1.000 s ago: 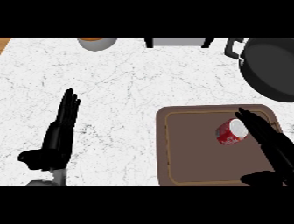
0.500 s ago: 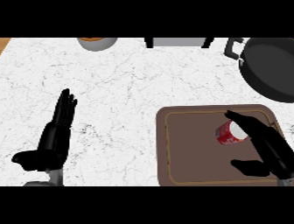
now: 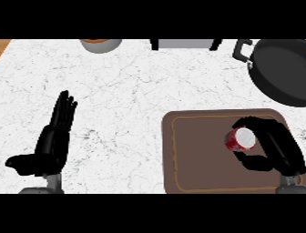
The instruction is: Pick the can from the tray and place it in the pot
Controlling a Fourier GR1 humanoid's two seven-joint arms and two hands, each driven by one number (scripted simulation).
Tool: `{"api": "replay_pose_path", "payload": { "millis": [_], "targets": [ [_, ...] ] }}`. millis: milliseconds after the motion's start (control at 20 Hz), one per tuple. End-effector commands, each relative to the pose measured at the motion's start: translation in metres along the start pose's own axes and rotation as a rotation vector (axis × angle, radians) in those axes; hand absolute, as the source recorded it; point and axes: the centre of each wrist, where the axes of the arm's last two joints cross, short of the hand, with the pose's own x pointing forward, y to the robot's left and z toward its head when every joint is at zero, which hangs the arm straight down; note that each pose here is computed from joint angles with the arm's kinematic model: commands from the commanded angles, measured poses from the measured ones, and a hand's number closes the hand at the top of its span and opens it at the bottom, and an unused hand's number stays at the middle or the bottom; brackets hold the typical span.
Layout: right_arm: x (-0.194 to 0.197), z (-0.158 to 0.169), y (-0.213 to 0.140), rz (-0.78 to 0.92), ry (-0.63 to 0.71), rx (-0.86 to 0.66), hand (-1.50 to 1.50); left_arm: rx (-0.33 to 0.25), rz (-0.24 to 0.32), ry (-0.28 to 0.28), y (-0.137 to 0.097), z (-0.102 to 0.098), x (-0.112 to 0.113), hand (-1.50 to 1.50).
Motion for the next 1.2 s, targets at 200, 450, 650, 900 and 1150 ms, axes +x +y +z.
{"api": "replay_pose_path", "payload": {
  "millis": [200,450,650,900,1150],
  "targets": [
    [0.005,-0.081,0.004,-0.006,0.451,0.036,1.5,-0.085,0.017,-0.024,-0.027,-0.004,0.002,0.0],
    [-0.002,-0.126,-0.029,0.05,0.743,0.002,1.5,-0.137,0.015,-0.044,-0.031,-0.007,0.006,0.0],
    [0.022,-0.177,-0.061,0.137,0.84,-0.141,1.5,-0.153,0.018,-0.06,-0.037,-0.013,0.012,0.0],
    [0.067,-0.226,-0.088,0.245,0.841,-0.328,1.5,-0.136,0.013,-0.048,-0.039,-0.013,0.007,0.0],
    [0.084,-0.252,-0.097,0.376,0.907,-0.444,1.5,-0.122,0.019,-0.024,-0.024,-0.014,0.003,0.0]
  ]
}}
